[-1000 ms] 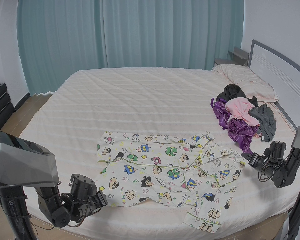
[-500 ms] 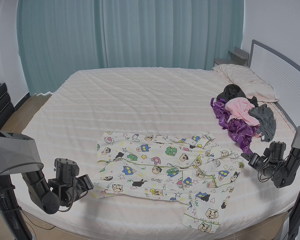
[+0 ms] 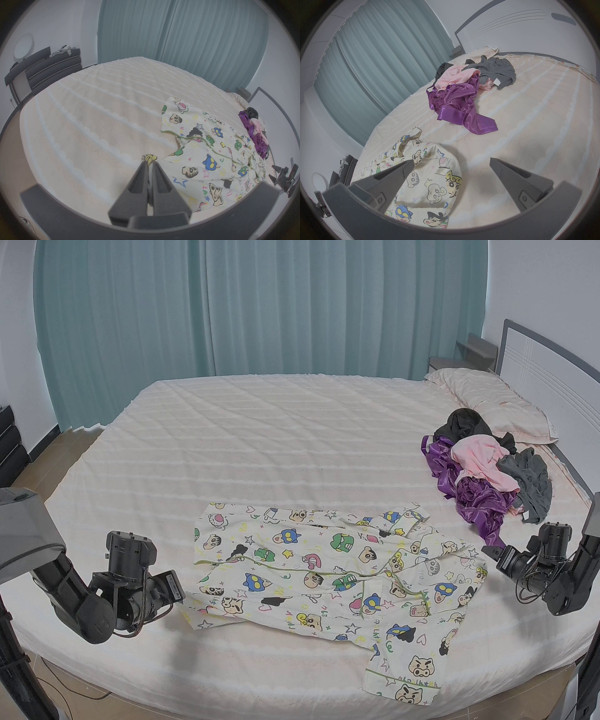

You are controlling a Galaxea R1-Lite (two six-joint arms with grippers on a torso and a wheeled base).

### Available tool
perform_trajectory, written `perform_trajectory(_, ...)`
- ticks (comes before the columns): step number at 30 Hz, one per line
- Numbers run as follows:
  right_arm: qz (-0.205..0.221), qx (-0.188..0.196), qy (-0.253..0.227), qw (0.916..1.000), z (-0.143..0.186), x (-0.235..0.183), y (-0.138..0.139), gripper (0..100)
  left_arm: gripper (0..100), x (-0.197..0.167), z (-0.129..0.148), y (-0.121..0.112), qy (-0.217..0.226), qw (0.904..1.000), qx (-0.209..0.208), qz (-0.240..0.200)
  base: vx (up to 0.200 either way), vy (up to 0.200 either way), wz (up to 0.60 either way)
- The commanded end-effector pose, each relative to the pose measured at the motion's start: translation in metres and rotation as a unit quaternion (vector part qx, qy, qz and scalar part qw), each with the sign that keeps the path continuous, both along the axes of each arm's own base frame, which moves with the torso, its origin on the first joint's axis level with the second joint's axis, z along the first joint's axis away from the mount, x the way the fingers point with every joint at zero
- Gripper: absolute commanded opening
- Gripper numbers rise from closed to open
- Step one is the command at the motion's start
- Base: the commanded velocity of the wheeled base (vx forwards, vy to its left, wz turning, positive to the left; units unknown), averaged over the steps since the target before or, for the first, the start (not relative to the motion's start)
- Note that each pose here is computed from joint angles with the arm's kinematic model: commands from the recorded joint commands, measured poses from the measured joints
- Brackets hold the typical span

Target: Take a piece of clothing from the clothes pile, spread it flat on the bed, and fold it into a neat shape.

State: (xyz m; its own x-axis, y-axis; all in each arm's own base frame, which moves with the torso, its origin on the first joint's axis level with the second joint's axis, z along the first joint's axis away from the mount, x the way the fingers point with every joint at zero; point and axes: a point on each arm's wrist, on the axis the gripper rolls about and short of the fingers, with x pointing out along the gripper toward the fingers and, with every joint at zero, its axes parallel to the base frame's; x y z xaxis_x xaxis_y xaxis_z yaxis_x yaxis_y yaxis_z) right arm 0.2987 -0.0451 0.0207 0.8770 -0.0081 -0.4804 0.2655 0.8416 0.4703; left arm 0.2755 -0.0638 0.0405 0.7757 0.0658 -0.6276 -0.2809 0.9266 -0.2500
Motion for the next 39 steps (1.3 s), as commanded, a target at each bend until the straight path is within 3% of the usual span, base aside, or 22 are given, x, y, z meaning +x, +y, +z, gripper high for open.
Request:
perform_trajectory(1, -0.001, 0.000, 0.000, 1.0000, 0.000, 0.000, 0.000, 100, 100, 0.012, 0.021, -0.008, -0.037, 0.9992, -0.011, -0.009, 0.000, 0.000, 0.00)
perform_trajectory(9, -0.001, 0.000, -0.001, 1.0000, 0.001, -0.001, 0.000, 100, 100, -0.013, -0.002, -0.002, 0.025, 0.9996, 0.005, -0.010, 0.000, 0.000, 0.00)
perform_trajectory(13, 0.000, -0.001, -0.002, 1.0000, 0.003, -0.003, 0.001, 100, 100, -0.038, 0.002, -0.001, 0.033, 0.9993, 0.002, -0.018, 0.000, 0.000, 0.00)
perform_trajectory(17, 0.008, -0.001, -0.011, 0.9999, 0.017, -0.017, 0.005, 100, 100, -0.068, 0.009, -0.012, 0.031, 0.9984, -0.040, -0.024, 0.000, 0.000, 0.00)
perform_trajectory(19, 0.027, 0.005, 0.006, 0.9996, 0.015, -0.032, 0.017, 100, 100, -0.086, 0.014, -0.019, 0.028, 0.9965, -0.073, -0.029, 0.000, 0.000, 0.00)
perform_trajectory(25, 0.059, 0.008, 0.037, 0.9975, 0.014, -0.064, 0.036, 100, 100, -0.115, 0.015, -0.030, 0.037, 0.9928, -0.096, -0.062, 0.000, 0.000, 0.00)
perform_trajectory(31, 0.125, 0.016, 0.098, 0.9872, 0.006, -0.108, 0.061, 100, 100, -0.121, 0.013, -0.026, 0.043, 0.9924, -0.105, -0.047, -0.167, 0.000, 0.00)
perform_trajectory(36, 0.142, 0.044, 0.146, 0.9780, -0.003, -0.114, 0.078, 100, 100, -0.123, 0.012, -0.025, 0.047, 0.9925, -0.103, -0.046, -0.200, 0.000, 0.00)
perform_trajectory(39, 0.168, 0.041, 0.165, 0.9712, -0.008, -0.117, 0.091, 100, 100, -0.125, 0.011, -0.024, 0.049, 0.9923, -0.104, -0.045, -0.200, 0.000, 0.00)
